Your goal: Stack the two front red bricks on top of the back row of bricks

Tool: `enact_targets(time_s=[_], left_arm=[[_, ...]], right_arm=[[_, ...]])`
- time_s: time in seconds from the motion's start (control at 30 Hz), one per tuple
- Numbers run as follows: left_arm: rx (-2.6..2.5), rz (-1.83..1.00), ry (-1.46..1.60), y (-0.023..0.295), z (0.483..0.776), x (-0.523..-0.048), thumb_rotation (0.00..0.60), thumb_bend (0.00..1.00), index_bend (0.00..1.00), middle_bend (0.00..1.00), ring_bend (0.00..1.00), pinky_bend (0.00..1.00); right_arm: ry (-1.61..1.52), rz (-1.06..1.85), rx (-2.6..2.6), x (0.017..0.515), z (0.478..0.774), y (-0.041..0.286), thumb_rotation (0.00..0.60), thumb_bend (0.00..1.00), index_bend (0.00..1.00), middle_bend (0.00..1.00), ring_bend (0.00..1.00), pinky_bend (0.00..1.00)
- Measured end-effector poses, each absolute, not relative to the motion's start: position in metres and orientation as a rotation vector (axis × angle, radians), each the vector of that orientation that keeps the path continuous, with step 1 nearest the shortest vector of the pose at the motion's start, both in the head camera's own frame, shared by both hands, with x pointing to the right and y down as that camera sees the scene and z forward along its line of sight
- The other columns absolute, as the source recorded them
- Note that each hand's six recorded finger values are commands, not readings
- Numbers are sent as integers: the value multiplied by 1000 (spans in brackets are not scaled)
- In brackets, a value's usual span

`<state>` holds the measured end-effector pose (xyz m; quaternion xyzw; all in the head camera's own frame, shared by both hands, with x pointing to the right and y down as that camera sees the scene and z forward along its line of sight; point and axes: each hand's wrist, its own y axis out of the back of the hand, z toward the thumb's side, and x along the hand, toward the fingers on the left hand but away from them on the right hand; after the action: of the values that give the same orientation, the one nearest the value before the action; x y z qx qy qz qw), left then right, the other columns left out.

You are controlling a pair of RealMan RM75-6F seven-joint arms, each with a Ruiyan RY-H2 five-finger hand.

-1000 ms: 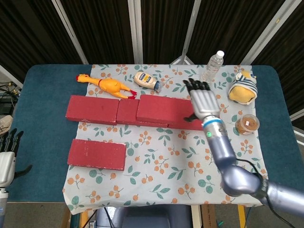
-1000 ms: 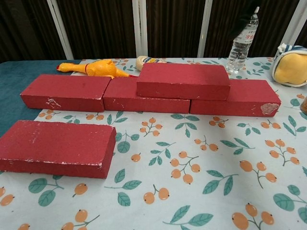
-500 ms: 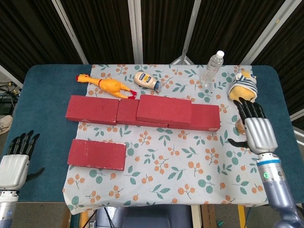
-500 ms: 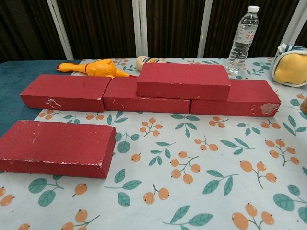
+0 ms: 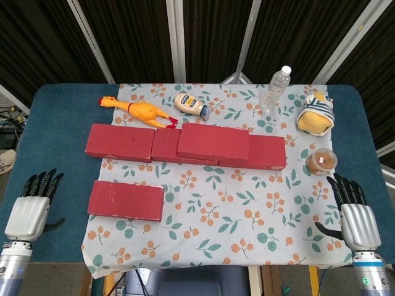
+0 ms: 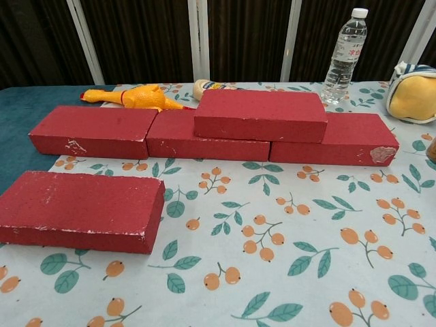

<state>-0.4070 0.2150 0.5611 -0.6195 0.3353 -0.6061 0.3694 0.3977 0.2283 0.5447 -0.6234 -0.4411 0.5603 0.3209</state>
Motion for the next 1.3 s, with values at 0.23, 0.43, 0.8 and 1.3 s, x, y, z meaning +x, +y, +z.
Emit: enact_targets(time_s=[0.23,0.43,0.8,1.3], left_arm=[[-1700,-1599,752,202,572,-401,600,0,0,0,0,15],[-1693,-1610,588,187,579,-385,600,0,0,0,0,15],[-1722,-1648,421,169,602,-345,600,0,0,0,0,16],[-1813,-1649,329,169,641,-294,600,0,0,0,0,15]], right_arm=[[-1156,1525,-1656,405,563,241,600,108,0,0,0,0],[-1146,1530,-1699,404,567,243,600,108,0,0,0,0],[-1131,1549,-1724,404,573,245,600,108,0,0,0,0],[-1129,1574,-1738,406,577,246,600,108,0,0,0,0]])
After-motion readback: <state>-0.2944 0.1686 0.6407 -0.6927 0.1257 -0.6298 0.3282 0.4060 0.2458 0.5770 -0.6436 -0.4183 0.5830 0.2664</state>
